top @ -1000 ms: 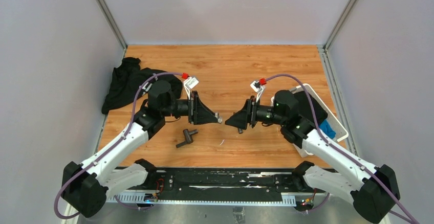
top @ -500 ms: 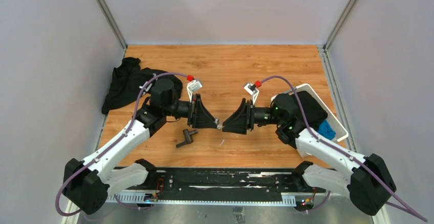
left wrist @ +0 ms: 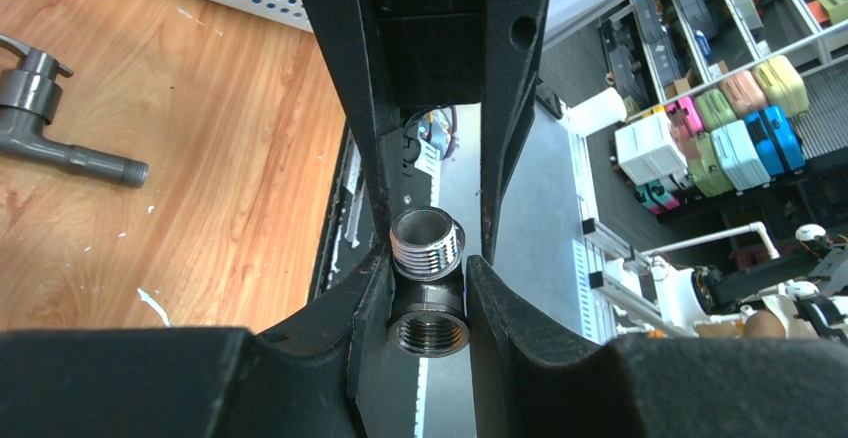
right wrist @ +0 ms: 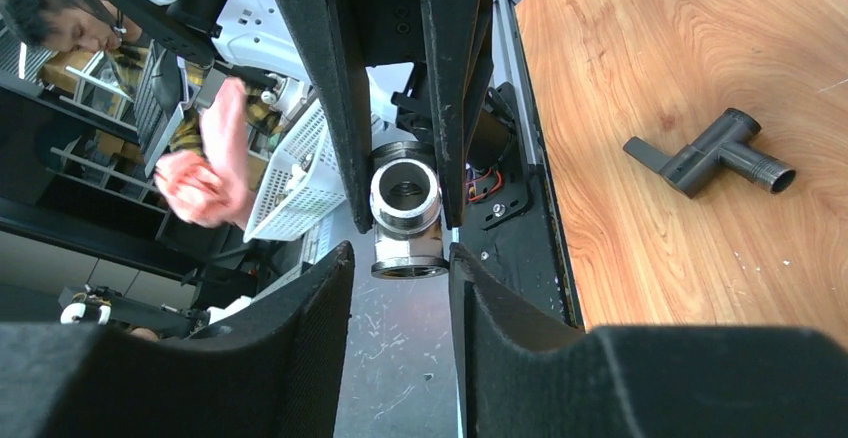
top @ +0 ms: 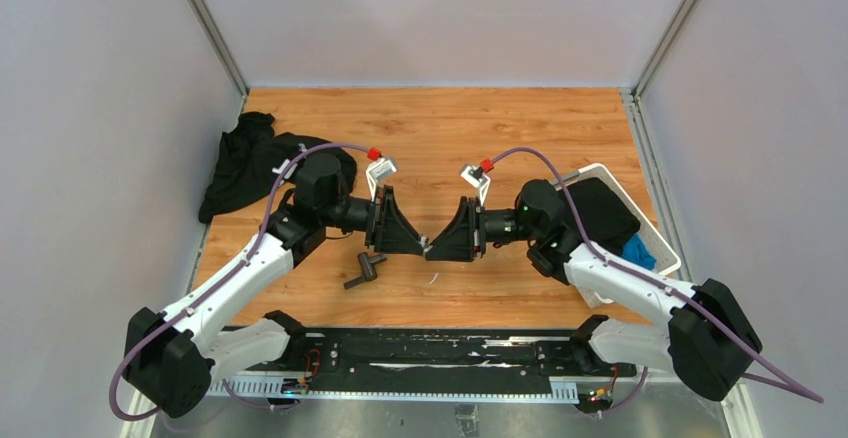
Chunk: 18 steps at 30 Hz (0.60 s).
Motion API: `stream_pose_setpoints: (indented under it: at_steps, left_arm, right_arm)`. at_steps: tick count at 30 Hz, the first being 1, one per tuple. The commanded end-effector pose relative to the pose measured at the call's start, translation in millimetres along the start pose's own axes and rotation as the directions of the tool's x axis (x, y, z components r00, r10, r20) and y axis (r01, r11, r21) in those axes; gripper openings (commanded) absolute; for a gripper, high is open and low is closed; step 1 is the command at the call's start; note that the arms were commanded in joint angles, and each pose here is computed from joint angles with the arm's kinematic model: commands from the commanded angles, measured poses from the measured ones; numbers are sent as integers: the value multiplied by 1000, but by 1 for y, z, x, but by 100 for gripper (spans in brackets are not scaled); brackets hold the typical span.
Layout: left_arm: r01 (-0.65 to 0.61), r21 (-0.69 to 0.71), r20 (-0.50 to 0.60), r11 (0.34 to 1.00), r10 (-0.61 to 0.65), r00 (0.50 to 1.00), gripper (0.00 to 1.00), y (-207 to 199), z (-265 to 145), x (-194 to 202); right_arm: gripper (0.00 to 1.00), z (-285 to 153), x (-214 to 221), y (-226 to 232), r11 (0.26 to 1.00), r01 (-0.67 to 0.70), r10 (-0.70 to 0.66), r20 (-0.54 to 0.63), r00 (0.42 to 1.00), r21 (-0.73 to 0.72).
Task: Install the water faucets
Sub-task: Adjust the adaptor at the center of the board.
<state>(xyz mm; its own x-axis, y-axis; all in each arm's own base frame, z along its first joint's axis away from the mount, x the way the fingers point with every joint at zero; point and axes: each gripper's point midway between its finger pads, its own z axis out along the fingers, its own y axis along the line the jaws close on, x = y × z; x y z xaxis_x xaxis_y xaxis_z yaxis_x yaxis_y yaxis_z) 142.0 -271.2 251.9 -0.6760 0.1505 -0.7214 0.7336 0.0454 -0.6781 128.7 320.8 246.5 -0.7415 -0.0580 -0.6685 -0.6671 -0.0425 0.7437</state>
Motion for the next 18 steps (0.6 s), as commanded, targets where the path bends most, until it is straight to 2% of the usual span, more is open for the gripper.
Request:
stream_pose_setpoints:
  at_steps: [1,5,8,9,10,11,12,13,14,16,18]
  left_arm:
    - [-37,20,13,999,37,999,0,-7,0,-10]
    - [-36,19,13,999,36,999,0,-7,0,-10]
    - [-34,18,14,999,34,999,0,-7,0,-10]
    - [-31,17,14,999,31,999,0,-6,0,-10]
    - [-26,14,15,1000,26,1000,0,-6,0,-10]
    - [-41,10,28,999,41,999,0,-6,0,-14]
    - [-38,-2,37,999,38,999,11,-5,1,-17]
    - [-36,-18,44,999,37,998,32,-3,1,-19]
    - [-40,-33,54,999,42,998,47,-1,1,-23]
    - [-12,-82,68,997,17,998,63,6,0,-25]
    - [6,-125,116,992,9,993,87,10,-1,-33]
  right_arm:
    - [37,6,-5,24,994,61,-63,-20,998,-89]
    - [28,8,-4,23,994,53,-56,-23,998,-95]
    - [14,8,-2,21,995,43,-45,-23,999,-92]
    - [5,8,-2,21,995,41,-43,-20,999,-93]
    - [0,8,-2,20,996,35,-36,-13,999,-86]
    - [0,8,-3,18,997,29,-30,-4,1000,-76]
    - [0,7,-3,16,998,25,-24,8,1000,-63]
    - [0,7,-5,14,999,20,-19,27,999,-45]
    - [0,6,-6,12,999,14,-12,48,999,-29]
    - [0,4,-14,7,1000,6,-8,116,993,10]
    - [0,1,-20,6,1000,-2,-3,184,983,26]
